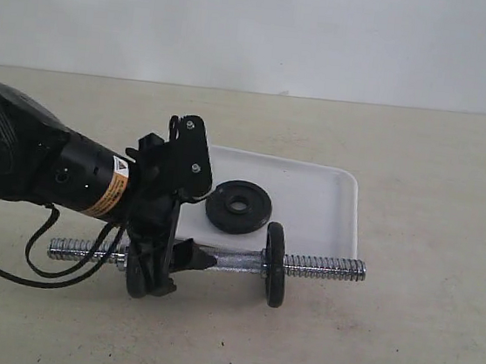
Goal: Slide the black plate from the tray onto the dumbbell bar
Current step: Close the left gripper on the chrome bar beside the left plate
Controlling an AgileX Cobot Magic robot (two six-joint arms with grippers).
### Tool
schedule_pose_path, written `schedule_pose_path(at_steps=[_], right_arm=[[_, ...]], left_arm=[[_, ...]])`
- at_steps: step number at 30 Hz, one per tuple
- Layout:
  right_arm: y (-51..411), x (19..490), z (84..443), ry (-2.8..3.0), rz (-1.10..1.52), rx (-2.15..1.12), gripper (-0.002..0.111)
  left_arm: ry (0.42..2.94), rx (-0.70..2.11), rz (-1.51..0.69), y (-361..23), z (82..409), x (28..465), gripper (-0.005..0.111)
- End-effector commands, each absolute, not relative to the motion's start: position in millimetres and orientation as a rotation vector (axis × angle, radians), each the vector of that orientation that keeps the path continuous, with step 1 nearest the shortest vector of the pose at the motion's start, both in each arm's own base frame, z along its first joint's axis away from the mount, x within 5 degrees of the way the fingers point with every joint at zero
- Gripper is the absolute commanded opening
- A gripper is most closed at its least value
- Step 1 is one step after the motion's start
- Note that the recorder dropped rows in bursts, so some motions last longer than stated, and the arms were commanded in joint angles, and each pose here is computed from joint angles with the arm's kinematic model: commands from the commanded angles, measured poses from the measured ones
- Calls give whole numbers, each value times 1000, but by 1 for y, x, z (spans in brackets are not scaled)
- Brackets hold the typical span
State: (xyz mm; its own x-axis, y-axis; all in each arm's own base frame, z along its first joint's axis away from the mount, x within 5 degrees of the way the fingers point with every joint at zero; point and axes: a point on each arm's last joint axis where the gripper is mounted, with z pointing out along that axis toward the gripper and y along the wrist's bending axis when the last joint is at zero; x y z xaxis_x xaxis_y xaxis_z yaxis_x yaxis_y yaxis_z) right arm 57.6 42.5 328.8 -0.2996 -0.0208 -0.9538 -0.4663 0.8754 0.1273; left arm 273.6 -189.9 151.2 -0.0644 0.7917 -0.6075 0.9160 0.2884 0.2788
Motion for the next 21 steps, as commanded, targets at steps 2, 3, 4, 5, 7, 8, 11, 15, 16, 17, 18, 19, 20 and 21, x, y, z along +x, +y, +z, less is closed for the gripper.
schedule_pose_path(at_steps=[2, 3, 4, 5, 7, 8, 11, 15, 16, 17, 18, 19, 20, 21], right_arm=[[42, 58, 328, 1836, 445, -370, 45], [42, 58, 328, 1836, 445, -370, 53], [42, 58, 328, 1836, 445, -370, 56], [42, 58, 328, 1836, 445, -370, 57], [42, 58, 328, 1836, 445, -370, 57], [42, 58, 328, 1836, 445, -370, 57], [42, 58, 328, 1836, 445, -370, 57], [43, 57, 328, 1834, 457, -393, 57], [44, 57, 328, 1834, 460, -402, 57], [44, 57, 328, 1833, 464, -410, 57], [44, 57, 328, 1832, 468, -415, 57], [44, 57, 327, 1834, 468, -419, 57], [45, 56, 327, 1833, 471, -424, 57], [45, 56, 327, 1833, 471, -424, 57]], left_arm=[[1865, 1580, -202, -193, 143, 274, 73], [1862, 1590, -200, -193, 141, 275, 73], [1837, 1627, -189, -194, 139, 274, 73], [1778, 1696, -164, -197, 137, 273, 73], [1741, 1736, -152, -206, 134, 274, 73], [1732, 1742, -153, -211, 133, 275, 73], [1708, 1766, -167, -235, 125, 279, 73], [1746, 1776, -110, -243, 110, 280, 68], [1753, 1776, -99, -243, 108, 281, 67], [1763, 1779, -86, -242, 104, 282, 66], [1766, 1781, -87, -242, 103, 282, 64], [1771, 1783, -82, -242, 101, 282, 63], [1774, 1783, -77, -241, 100, 282, 61], [1776, 1782, -71, -241, 100, 282, 60]])
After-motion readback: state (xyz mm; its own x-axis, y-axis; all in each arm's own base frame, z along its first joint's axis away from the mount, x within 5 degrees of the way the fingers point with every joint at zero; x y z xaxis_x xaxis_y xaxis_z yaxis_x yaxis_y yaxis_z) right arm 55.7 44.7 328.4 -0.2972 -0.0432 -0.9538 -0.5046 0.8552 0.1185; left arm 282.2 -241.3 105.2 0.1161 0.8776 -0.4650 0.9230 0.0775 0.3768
